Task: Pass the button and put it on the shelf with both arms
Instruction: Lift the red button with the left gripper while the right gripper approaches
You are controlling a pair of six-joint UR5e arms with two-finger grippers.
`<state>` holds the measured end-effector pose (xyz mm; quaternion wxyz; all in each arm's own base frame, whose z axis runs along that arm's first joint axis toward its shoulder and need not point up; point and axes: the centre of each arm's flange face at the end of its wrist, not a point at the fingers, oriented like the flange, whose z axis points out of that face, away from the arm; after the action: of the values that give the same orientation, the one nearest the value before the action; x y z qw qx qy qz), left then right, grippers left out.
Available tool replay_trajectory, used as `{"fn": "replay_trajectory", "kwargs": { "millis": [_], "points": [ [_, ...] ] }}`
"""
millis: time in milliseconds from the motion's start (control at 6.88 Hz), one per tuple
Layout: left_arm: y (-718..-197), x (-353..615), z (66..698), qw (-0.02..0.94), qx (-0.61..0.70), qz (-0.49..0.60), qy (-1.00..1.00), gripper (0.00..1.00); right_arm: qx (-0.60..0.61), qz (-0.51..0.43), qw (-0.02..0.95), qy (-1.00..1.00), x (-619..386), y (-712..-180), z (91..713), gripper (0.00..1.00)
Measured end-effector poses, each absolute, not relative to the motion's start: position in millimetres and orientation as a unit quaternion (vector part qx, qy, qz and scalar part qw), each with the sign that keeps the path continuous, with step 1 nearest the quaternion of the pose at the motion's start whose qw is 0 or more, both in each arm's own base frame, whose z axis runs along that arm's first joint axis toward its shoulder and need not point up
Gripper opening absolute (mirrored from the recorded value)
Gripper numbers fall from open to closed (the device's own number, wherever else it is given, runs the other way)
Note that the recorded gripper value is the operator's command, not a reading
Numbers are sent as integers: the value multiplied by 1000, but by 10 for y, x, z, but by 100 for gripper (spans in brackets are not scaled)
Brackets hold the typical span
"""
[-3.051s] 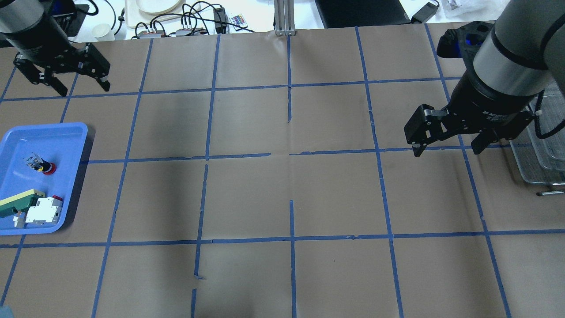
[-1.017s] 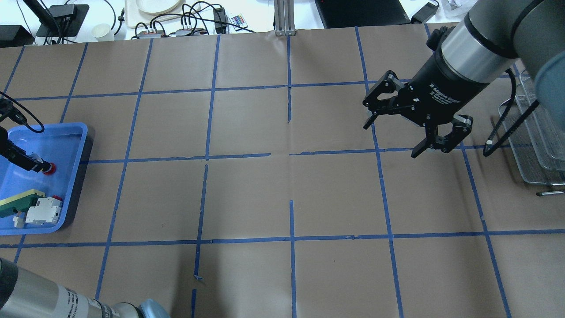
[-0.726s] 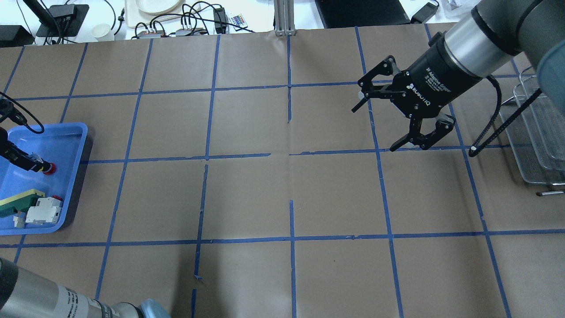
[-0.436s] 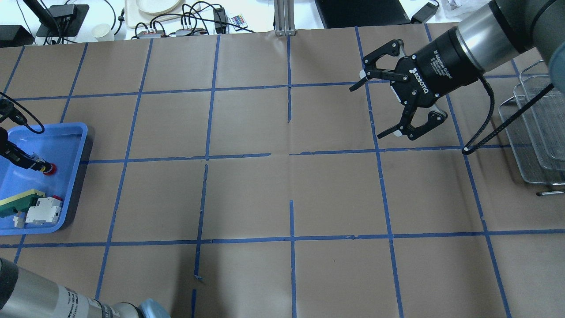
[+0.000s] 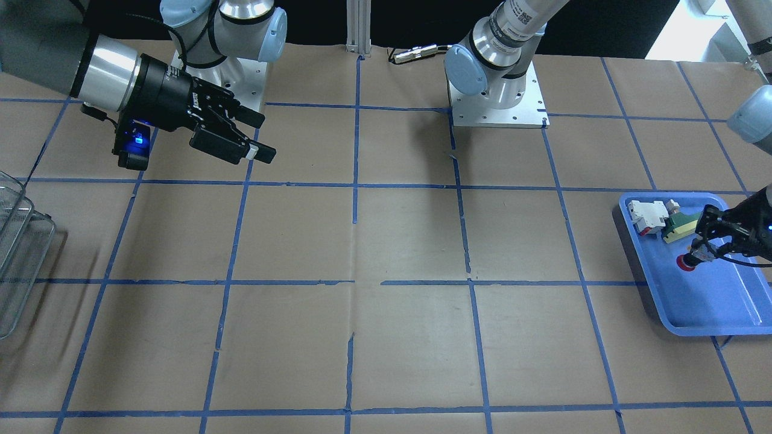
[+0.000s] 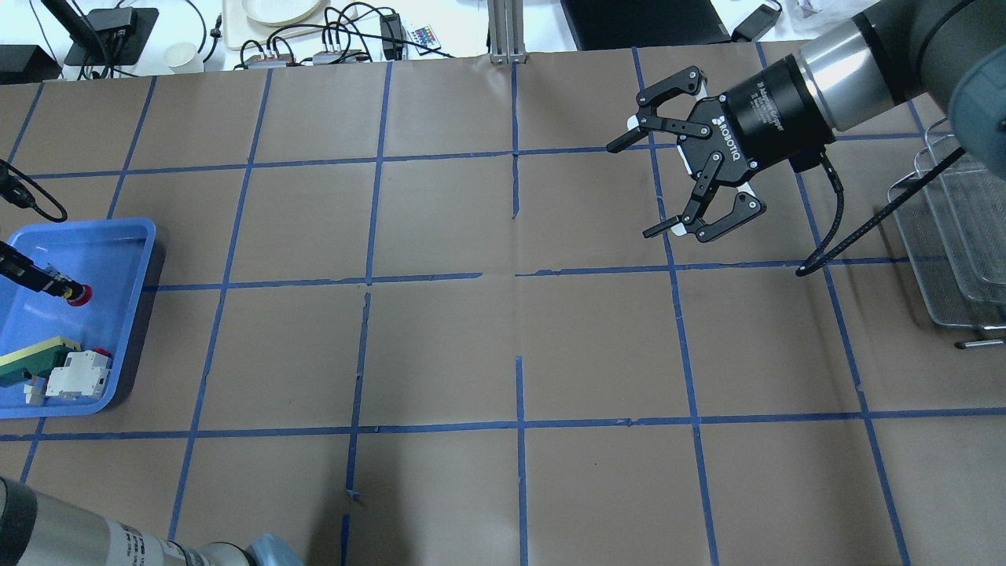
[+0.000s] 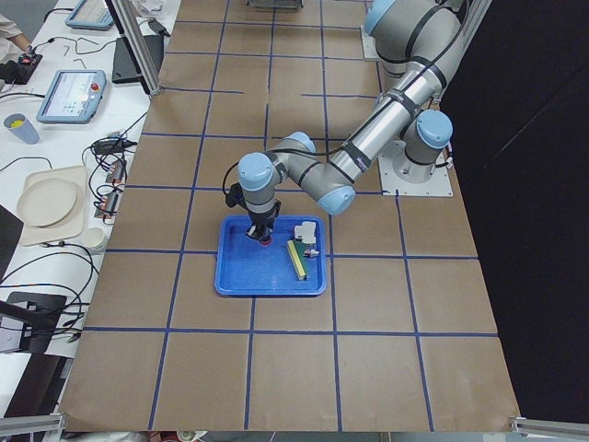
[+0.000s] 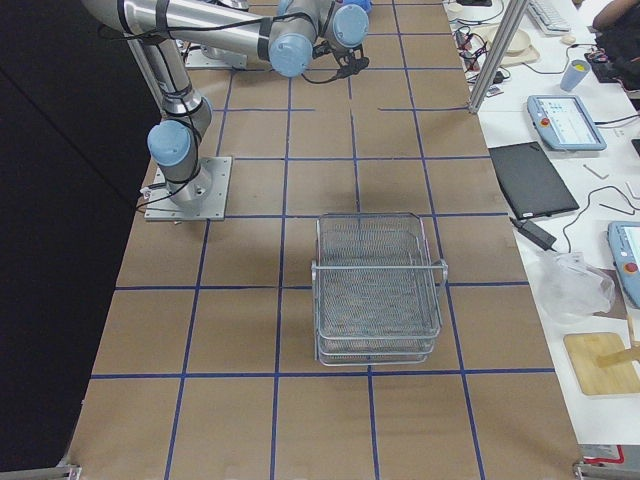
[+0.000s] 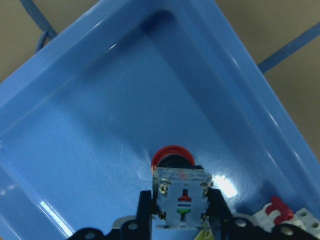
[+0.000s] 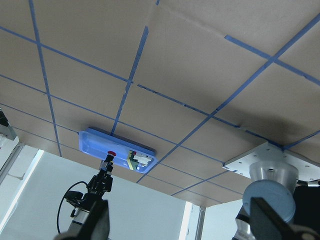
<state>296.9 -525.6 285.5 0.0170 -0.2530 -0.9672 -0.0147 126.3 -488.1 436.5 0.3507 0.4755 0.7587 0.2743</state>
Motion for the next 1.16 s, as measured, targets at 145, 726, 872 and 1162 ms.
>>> {"fn": "replay_trajectory", "kwargs": {
  "millis": [145, 726, 872, 1162],
  "points": [
    [-5215, 2589, 3135, 52, -222, -12, -973, 8, 478, 287, 370, 743, 1289, -4914, 4357, 100],
    [-4908, 1118, 3944, 310, -95, 22, -946, 8, 483, 335, 466, 661, 1377, -4925, 4210, 100],
    [-4879, 760, 4083, 377, -64, 32, -923, 8, 486, 344, 476, 647, 1387, -4900, 4144, 100],
    [-4865, 206, 4080, 500, -2, 46, -865, 8, 491, 352, 486, 631, 1378, -4891, 4111, 100]
  ]
}}
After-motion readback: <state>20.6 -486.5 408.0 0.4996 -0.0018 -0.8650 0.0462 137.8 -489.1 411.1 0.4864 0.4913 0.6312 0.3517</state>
